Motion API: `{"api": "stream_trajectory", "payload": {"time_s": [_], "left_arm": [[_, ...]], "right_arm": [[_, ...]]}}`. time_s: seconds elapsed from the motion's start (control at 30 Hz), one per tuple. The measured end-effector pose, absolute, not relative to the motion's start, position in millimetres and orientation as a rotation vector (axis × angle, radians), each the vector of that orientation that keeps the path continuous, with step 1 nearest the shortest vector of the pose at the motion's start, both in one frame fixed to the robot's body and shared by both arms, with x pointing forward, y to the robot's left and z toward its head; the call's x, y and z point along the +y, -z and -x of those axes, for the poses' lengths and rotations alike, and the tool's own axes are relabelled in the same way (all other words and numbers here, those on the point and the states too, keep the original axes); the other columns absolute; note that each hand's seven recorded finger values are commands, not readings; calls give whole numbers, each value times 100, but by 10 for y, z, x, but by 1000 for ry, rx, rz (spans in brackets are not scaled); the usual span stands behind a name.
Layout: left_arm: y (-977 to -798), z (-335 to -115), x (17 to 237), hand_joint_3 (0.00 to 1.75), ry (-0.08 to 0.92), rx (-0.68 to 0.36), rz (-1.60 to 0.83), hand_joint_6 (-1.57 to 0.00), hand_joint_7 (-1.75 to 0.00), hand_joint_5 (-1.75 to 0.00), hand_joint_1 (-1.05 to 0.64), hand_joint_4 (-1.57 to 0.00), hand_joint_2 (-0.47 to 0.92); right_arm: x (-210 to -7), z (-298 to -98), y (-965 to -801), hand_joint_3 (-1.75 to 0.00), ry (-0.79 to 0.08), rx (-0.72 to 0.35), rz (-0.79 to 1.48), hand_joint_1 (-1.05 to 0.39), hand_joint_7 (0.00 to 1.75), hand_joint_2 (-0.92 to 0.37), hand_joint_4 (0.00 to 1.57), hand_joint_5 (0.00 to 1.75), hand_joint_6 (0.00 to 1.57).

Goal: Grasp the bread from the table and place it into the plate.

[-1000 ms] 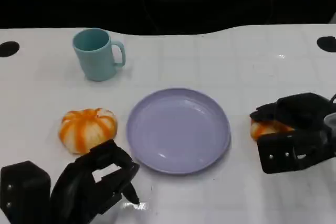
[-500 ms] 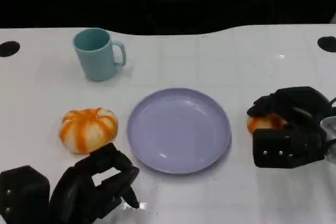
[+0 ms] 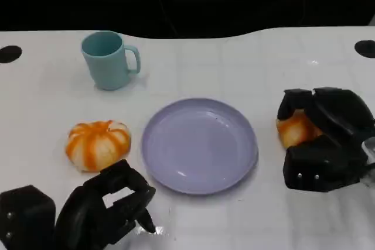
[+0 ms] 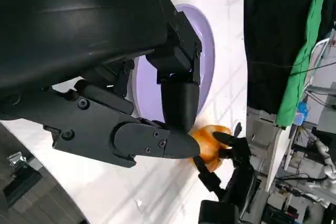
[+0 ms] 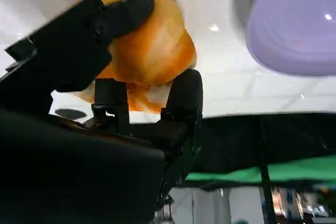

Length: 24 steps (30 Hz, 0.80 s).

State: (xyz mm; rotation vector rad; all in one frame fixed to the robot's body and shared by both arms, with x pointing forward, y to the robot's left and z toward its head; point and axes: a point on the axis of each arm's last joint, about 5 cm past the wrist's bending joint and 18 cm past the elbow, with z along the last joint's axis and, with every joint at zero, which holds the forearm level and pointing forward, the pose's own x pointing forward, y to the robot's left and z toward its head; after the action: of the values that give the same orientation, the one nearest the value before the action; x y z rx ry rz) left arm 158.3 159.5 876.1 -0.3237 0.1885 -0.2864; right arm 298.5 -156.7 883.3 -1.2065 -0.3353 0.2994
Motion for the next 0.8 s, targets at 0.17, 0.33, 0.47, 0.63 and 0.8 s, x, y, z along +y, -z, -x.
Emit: {"api": "stream_trajectory", "payload": {"time_s": [0.17, 0.33, 0.47, 0.63, 0.8], "left_arm": [[-8774, -1584, 1592, 23, 282, 185, 317, -62, -159, -175, -56, -73, 92], [-8775, -1584, 1592, 23, 282, 184, 319, -62, -158, -175, -56, -74, 92], [-8775, -1583, 1596, 22, 280, 185, 320, -63, -156, -175, -56, -73, 92], [-8773, -1583, 1599, 22, 279, 187, 320, -63, -156, -175, -56, -73, 92], [-8771, -1584, 1595, 21, 275, 194, 321, -64, -156, -175, -56, -74, 92]], "right_arm": [[-1552, -2994, -8873, -92, -255, -386, 1132, 7, 173, -44, 94, 175, 72], [-1528, -2997, -8917, -103, -240, -439, 1068, 11, 175, -34, 95, 175, 73], [-1483, -3004, -8995, -128, -234, -502, 1005, 10, 173, -24, 97, 175, 77], [-1399, -3006, -9098, -144, -265, -571, 921, 9, 171, -17, 100, 175, 80], [-1257, -2976, -9170, -150, -336, -622, 857, 8, 172, -16, 103, 175, 81]]}}
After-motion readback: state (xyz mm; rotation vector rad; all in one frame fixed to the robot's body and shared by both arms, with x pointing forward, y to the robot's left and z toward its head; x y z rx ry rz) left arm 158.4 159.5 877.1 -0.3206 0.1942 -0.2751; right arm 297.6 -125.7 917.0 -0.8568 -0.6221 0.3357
